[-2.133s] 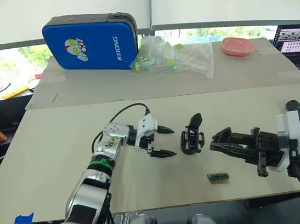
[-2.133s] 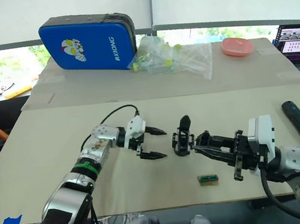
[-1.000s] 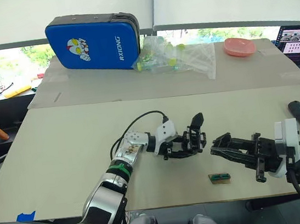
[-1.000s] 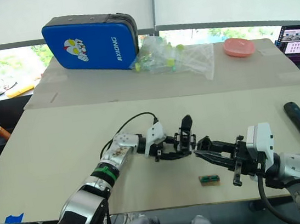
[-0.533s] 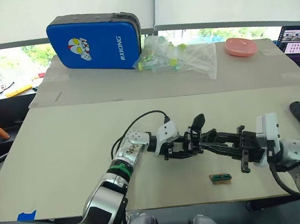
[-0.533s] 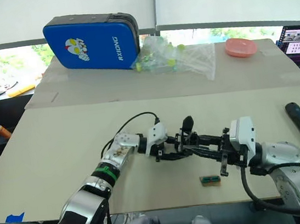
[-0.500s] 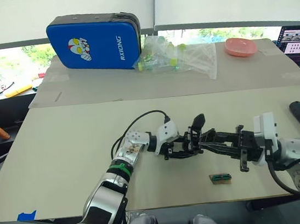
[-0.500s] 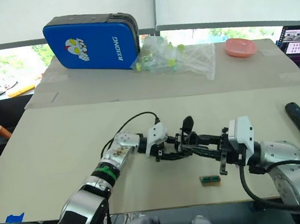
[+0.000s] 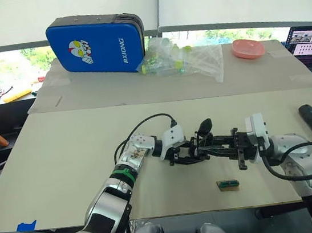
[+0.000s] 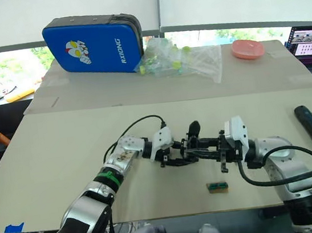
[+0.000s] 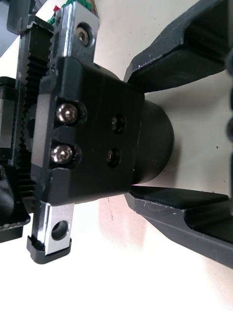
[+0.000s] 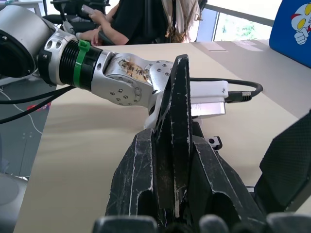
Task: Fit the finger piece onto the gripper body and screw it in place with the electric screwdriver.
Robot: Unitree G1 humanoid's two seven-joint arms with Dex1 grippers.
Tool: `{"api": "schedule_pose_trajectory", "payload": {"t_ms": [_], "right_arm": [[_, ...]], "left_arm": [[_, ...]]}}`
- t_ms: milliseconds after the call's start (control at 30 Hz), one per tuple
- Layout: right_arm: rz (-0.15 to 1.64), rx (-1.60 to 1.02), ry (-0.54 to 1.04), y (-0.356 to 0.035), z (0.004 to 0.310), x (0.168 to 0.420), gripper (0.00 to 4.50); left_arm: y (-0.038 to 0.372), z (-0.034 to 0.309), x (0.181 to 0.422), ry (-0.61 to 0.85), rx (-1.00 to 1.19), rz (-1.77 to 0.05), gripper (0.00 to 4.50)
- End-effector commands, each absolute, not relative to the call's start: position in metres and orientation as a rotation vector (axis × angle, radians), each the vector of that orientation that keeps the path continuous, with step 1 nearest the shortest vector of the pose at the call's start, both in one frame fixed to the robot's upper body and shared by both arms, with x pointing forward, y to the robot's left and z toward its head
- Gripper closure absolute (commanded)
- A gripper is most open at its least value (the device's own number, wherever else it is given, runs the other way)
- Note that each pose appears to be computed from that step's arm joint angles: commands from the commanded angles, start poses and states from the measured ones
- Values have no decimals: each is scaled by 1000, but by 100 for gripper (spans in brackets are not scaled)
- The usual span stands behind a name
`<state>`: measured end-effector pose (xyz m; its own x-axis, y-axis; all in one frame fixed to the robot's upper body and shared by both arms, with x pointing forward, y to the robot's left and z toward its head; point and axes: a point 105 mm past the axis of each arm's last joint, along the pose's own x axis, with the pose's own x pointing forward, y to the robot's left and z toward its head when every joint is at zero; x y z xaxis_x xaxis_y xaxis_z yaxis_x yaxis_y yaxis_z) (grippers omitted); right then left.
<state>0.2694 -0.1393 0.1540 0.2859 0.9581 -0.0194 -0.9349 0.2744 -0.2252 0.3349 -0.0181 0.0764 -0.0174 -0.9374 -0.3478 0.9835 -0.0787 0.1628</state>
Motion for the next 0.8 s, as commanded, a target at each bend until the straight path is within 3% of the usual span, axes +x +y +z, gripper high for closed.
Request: {"api": "schedule_pose_trajectory", "payload": {"t_ms": [33,800], "right_arm": [[1291,-236,-180,-137,162,272,406],[1267,-224,-134,-136,139,278,406]], "left_arm": [[-12,65,331,203,460,-1611,219],[-10,65,333,216,456,-1588,219]]}}
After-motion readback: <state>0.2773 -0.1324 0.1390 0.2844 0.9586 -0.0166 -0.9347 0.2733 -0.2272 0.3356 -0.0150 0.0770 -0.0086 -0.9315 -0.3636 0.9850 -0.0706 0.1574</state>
